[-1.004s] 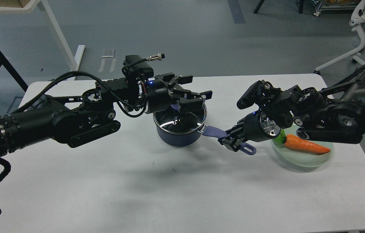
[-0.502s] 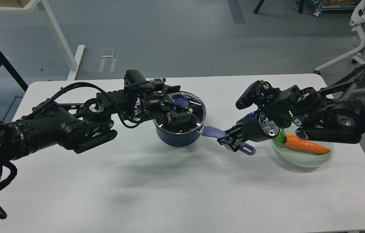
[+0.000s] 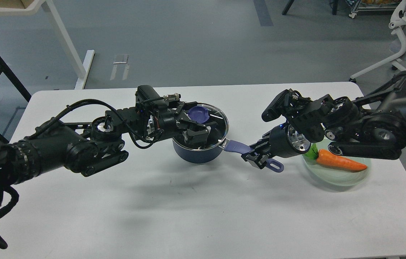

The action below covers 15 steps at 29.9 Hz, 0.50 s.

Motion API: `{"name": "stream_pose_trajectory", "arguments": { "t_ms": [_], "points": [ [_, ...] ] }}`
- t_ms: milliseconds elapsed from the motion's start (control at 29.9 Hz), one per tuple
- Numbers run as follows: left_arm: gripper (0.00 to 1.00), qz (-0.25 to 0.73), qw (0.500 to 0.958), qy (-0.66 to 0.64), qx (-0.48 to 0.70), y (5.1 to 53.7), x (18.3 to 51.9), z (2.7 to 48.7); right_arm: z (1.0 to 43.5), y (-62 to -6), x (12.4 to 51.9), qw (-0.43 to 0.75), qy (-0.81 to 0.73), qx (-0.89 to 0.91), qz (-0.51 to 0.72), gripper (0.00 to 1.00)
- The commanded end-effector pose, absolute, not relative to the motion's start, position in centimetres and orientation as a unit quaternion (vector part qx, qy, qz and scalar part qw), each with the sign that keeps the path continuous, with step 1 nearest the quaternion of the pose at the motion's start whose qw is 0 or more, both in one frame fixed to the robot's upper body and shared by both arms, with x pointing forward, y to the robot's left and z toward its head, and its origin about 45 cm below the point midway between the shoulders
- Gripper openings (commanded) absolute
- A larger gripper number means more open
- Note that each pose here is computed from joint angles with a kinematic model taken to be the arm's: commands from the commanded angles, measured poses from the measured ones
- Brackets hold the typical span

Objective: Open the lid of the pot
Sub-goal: 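Close the left gripper on the purple lid knob, then lift the glass lid off the pot and set it down beside the pot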

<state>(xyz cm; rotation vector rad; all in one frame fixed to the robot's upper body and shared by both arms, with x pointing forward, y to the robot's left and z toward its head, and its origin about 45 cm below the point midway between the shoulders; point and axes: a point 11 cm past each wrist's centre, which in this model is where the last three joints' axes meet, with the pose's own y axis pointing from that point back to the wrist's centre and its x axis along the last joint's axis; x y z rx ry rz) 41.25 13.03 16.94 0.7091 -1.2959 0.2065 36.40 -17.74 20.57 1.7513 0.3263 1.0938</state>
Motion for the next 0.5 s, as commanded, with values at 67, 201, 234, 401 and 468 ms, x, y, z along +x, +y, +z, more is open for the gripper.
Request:
{"name": "stream_pose_trajectory", "arguments": {
  "t_ms": [67, 201, 234, 401, 468],
  "points": [
    [0.88, 0.096, 0.733, -0.592, 0.322, 13.12, 41.34, 17.05, 20.74, -17.66, 36.49, 0.502, 0.135, 0.724, 0.455, 0.19],
    [0.66, 0.096, 0.732, -0.592, 0.323, 13.28, 41.41, 16.99, 20.74, -17.66, 36.49, 0.502, 0.135, 0.724, 0.455, 0.20],
    [0.61, 0.096, 0.732, -0.592, 0.323, 13.21, 41.39, 16.98, 20.76, -17.68, 36.54, 0.502, 0.134, 0.723, 0.455, 0.20],
    [0.44, 0.097, 0.732, -0.592, 0.322, 13.23, 41.42, 17.06, 20.74, -17.66, 36.49, 0.502, 0.135, 0.724, 0.455, 0.20],
    [0.43, 0.098, 0.733, -0.592, 0.321, 13.27, 41.46, 17.19, 20.74, -17.66, 36.49, 0.502, 0.135, 0.724, 0.455, 0.20]
  ]
}}
